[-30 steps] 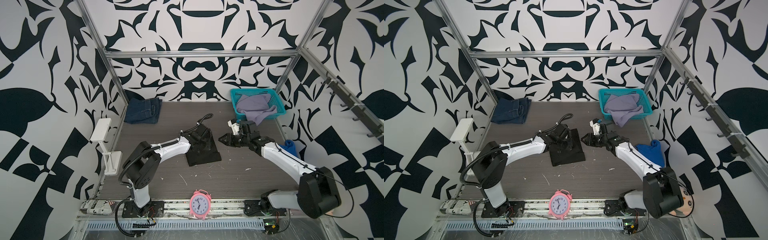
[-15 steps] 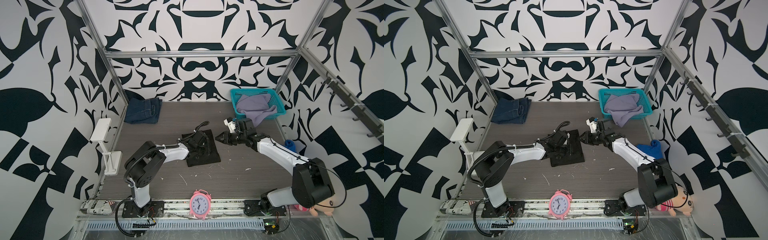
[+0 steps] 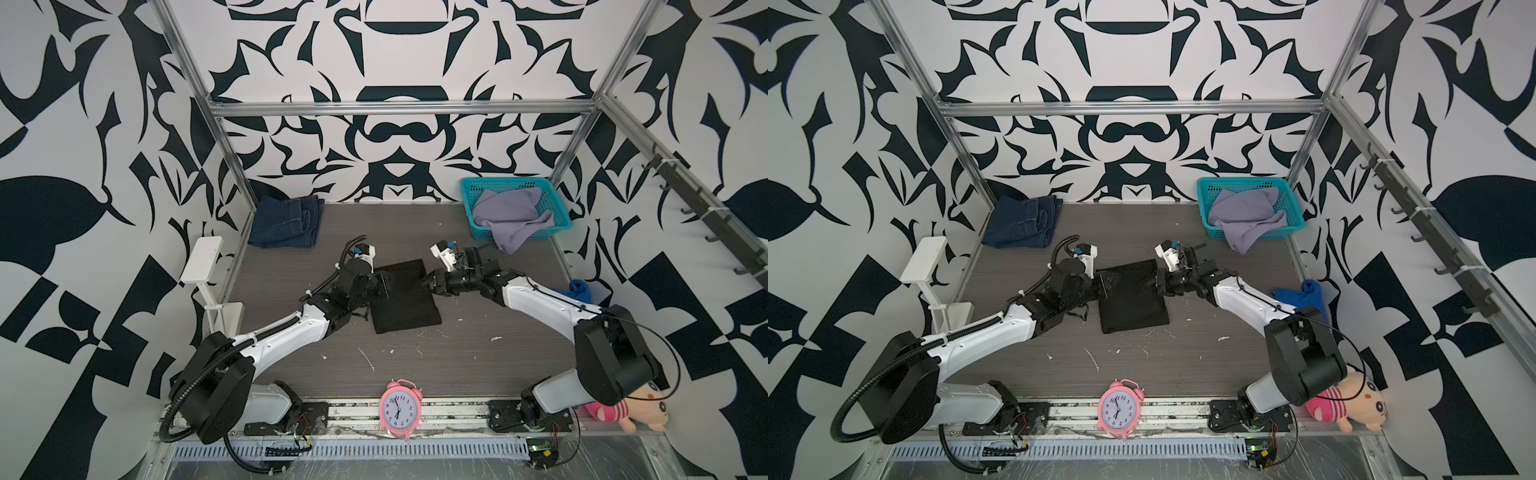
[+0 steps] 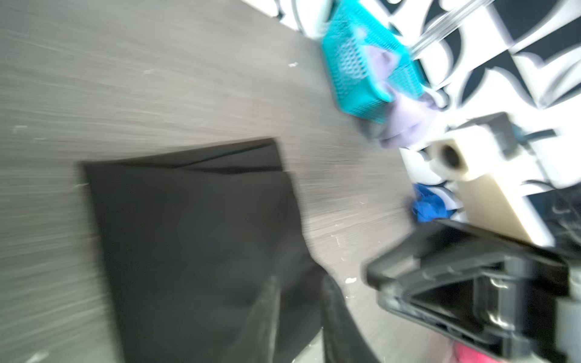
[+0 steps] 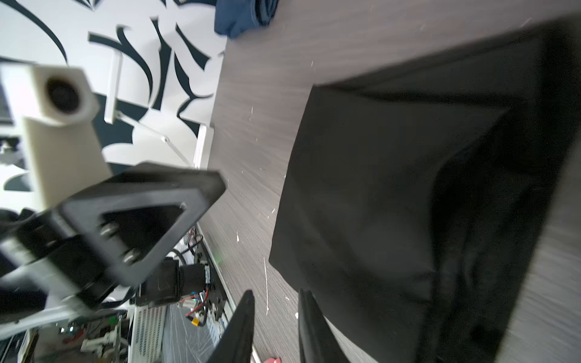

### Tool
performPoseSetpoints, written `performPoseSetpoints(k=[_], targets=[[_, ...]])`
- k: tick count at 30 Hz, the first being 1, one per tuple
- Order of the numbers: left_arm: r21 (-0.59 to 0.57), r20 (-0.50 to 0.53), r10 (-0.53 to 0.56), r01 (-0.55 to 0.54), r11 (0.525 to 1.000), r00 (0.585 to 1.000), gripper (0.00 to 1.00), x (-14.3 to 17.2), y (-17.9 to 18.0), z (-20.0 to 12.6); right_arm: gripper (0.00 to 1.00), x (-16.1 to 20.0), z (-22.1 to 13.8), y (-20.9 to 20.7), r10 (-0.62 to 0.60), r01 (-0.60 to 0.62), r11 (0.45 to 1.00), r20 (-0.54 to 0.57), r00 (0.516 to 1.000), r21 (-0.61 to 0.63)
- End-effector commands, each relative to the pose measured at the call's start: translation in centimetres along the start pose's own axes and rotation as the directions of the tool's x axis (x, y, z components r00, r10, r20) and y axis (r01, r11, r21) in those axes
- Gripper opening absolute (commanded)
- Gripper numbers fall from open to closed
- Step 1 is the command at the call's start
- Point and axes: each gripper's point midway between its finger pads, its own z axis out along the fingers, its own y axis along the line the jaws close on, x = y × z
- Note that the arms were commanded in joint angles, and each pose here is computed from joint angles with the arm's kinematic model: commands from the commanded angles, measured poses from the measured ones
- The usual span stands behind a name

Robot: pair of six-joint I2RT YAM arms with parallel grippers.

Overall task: Fold and stack skirts
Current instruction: Smooth out the skirt at the center of the table.

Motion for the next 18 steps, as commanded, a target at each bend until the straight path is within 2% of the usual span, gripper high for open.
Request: performPoseSetpoints(k=[1, 5, 12, 18], targets=[[0.031, -0.062, -0.056, 0.058, 0.998, 0.997, 0.17, 2.6, 0.9, 0.6, 0.28, 0.0, 1.4, 1.0, -0.045, 0.045, 0.999, -0.014, 0.999, -0.02], [-0.006, -0.1, -0.094, 0.094, 0.996, 0.991, 0.11, 5.1, 2.8, 1.1, 0.27, 1.9, 3.1, -1.7, -0.025, 0.026, 0.999, -0.076, 0.997, 0.02], [-0.073, -0.173, -0.137, 0.126, 0.989, 0.975, 0.05, 9.1, 6.0, 2.3, 0.21, 5.7, 4.5, -9.3, 0.025, 0.012, 0.971, -0.152, 0.988, 0.24], [-0.121, -0.178, -0.148, 0.128, 0.984, 0.973, 0.02, 10.2, 7.6, 1.6, 0.21, 6.4, 4.0, -10.6, 0.031, 0.01, 0.958, -0.138, 0.99, 0.286]])
